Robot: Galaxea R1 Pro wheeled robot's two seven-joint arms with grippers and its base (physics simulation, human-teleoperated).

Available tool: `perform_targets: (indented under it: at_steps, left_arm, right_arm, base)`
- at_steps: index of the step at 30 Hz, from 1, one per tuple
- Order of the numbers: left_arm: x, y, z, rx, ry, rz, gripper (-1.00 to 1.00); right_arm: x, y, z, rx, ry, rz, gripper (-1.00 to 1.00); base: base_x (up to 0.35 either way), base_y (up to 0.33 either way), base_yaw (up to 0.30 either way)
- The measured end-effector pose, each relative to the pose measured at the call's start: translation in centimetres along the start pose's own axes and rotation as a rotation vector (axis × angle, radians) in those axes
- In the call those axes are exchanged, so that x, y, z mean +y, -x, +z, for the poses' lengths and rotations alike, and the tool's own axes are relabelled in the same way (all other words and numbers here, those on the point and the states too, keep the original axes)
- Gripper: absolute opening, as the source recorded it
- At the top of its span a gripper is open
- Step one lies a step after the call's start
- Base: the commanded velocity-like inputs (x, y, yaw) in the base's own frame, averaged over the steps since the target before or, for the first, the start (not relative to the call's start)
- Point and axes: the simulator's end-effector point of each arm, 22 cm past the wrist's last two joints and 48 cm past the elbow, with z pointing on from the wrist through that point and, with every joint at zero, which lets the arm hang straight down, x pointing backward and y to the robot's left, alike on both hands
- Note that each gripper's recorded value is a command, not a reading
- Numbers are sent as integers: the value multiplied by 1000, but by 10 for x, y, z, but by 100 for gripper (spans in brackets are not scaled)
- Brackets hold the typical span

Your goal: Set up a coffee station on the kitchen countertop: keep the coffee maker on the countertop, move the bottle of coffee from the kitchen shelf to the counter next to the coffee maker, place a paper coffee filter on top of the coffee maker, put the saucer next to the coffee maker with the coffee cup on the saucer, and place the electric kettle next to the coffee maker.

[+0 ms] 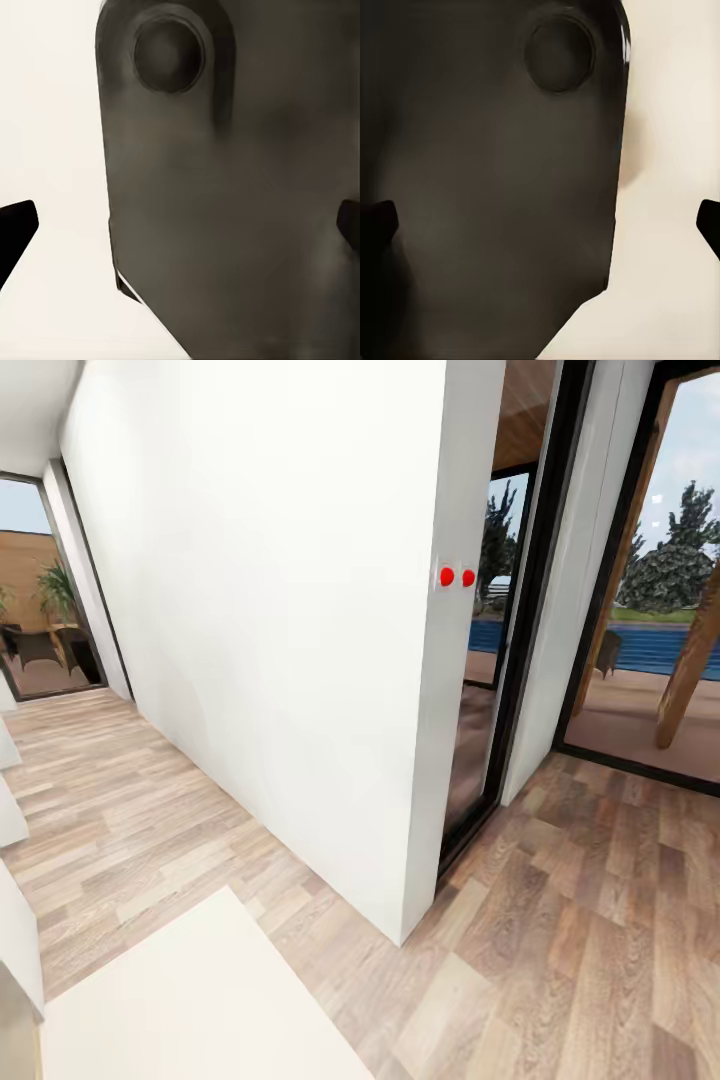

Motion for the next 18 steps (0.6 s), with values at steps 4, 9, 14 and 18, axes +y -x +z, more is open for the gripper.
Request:
perform_targets:
  at_steps: [4,9,14,18]
  left_arm:
    - [-8,0,0,-5,-15,-3,100]
    - [-9,6,0,-23,-16,-4,100]
    - [-8,12,0,-50,-15,-2,100]
    - [-3,23,-1,-73,-8,4,100]
  right_arm:
    - [14,13,0,-16,19,-3,100]
    - [36,24,-1,-40,47,-6,100]
    - [55,26,-3,-45,71,-4,100]
    - [55,34,-3,-69,68,0,100]
  base:
    - [0,0,0]
    - [0,0,0]
    - [0,0,0]
    - [0,0,0]
